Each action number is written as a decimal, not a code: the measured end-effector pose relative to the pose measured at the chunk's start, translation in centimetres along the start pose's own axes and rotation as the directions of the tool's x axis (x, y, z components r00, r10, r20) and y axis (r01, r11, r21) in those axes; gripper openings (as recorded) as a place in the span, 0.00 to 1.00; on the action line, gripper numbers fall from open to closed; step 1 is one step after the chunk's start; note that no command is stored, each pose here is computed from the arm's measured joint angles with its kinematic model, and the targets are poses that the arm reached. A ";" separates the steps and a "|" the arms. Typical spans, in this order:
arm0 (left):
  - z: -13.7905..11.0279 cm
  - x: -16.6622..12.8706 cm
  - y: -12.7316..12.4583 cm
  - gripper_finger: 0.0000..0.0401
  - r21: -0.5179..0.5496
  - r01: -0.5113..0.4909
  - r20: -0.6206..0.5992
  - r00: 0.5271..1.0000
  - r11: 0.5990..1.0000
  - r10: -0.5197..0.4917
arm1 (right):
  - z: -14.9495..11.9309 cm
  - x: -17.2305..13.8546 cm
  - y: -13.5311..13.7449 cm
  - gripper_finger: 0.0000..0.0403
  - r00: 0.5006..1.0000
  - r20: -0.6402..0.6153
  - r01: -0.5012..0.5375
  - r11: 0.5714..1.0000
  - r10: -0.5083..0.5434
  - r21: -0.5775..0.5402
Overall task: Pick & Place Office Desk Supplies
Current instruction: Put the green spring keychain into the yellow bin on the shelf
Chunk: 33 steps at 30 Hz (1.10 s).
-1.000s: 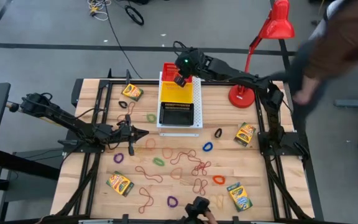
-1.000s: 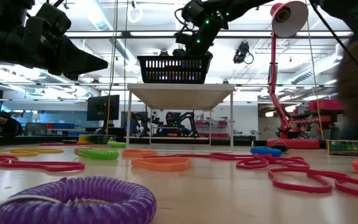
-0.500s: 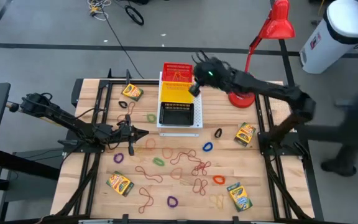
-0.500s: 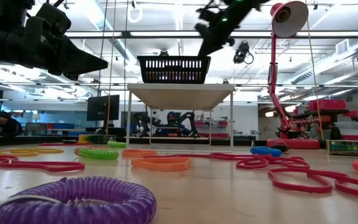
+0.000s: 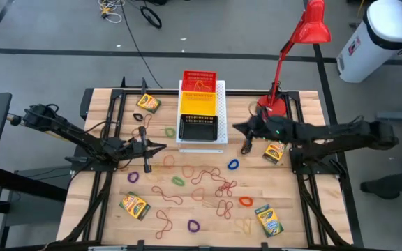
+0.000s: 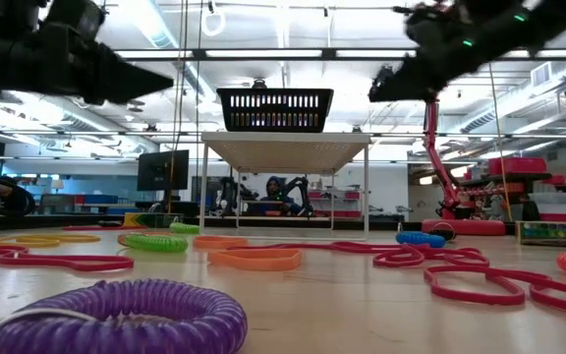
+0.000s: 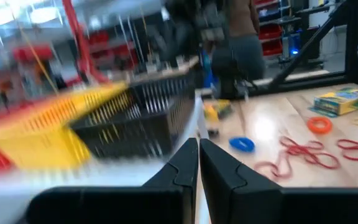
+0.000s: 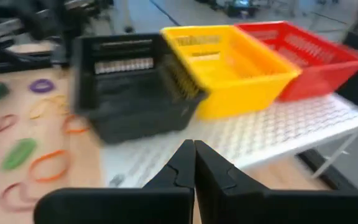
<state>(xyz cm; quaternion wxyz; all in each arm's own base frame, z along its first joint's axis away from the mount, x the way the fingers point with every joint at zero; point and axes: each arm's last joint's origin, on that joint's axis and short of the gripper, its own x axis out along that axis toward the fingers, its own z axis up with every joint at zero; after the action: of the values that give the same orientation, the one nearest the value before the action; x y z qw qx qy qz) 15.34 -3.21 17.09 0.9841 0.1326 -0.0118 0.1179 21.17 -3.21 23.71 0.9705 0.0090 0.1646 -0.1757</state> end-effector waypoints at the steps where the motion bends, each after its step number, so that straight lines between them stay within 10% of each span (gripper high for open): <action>1: 0.1 0.0 0.0 0.06 0.019 -0.001 0.010 1.000 1.000 0.001 | -0.9 -0.4 0.1 0.01 1.000 0.006 -0.012 1.000 0.012 0.009; 11: 0.3 0.0 0.1 0.06 0.026 -0.007 0.027 1.000 1.000 0.007 | -5.5 -3.4 1.0 0.01 0.984 0.136 -0.121 0.992 0.116 0.028; 25: 1.0 0.3 -0.2 0.06 -0.332 0.101 0.071 0.994 0.938 -0.082 | -9.8 -5.2 1.8 0.01 0.964 0.162 -0.211 0.978 0.209 -0.010; 33: 3.5 2.3 -0.3 0.02 -0.204 -0.060 -0.287 0.958 0.977 -0.001 | -10.4 -5.4 2.0 0.01 0.960 0.156 -0.240 0.971 0.235 0.014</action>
<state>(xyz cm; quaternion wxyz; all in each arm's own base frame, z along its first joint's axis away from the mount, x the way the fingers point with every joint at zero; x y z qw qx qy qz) 17.67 -3.85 20.56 0.9821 0.0093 0.1156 0.1485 13.84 1.26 15.55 0.9941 0.0308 0.0846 -0.0610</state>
